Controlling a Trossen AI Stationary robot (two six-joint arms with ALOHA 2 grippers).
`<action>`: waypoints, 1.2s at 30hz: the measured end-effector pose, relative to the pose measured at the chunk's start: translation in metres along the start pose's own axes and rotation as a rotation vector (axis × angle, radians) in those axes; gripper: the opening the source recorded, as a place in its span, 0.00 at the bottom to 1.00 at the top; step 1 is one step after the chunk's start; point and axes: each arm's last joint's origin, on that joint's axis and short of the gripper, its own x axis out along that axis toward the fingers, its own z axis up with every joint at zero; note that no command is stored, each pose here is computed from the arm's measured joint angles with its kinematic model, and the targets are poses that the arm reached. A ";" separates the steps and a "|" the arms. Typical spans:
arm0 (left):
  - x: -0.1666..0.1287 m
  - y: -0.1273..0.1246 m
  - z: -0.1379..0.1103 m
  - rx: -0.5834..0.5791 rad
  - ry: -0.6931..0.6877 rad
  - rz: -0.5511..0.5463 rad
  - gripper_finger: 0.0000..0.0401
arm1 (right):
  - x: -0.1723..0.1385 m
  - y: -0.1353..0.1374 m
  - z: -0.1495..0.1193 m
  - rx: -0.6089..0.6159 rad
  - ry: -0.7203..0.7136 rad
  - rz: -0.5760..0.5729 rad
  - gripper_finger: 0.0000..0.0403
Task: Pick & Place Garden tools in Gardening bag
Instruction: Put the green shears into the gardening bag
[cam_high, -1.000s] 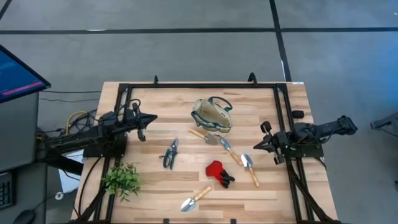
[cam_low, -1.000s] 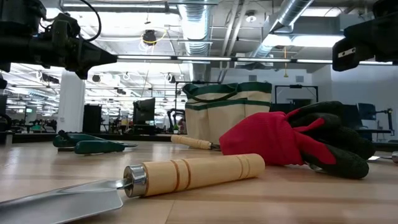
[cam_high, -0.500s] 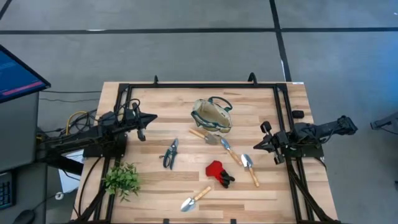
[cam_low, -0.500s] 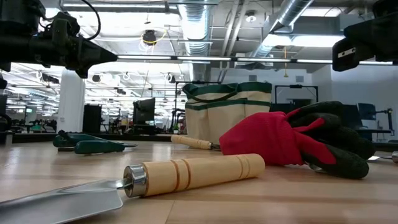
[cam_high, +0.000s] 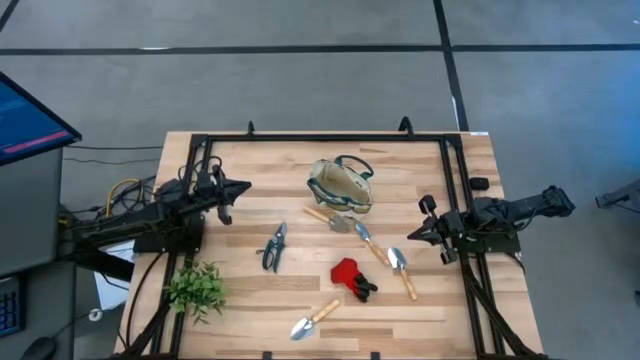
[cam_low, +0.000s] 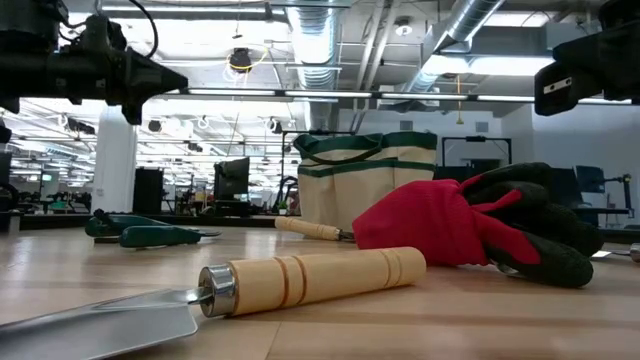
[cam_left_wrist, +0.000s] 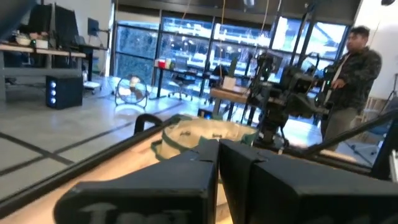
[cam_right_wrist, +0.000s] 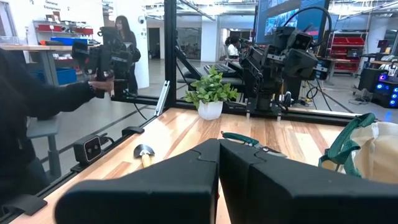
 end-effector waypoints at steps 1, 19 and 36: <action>0.000 0.000 0.000 -0.017 0.001 -0.004 0.00 | 0.000 0.000 0.000 0.000 0.000 0.000 0.00; 0.004 -0.009 0.018 -0.106 -0.043 -0.070 0.00 | 0.000 0.000 0.000 0.000 -0.001 0.000 0.00; 0.077 -0.056 0.049 -0.160 0.973 0.190 0.00 | 0.000 -0.005 0.000 0.087 -0.004 -0.159 0.00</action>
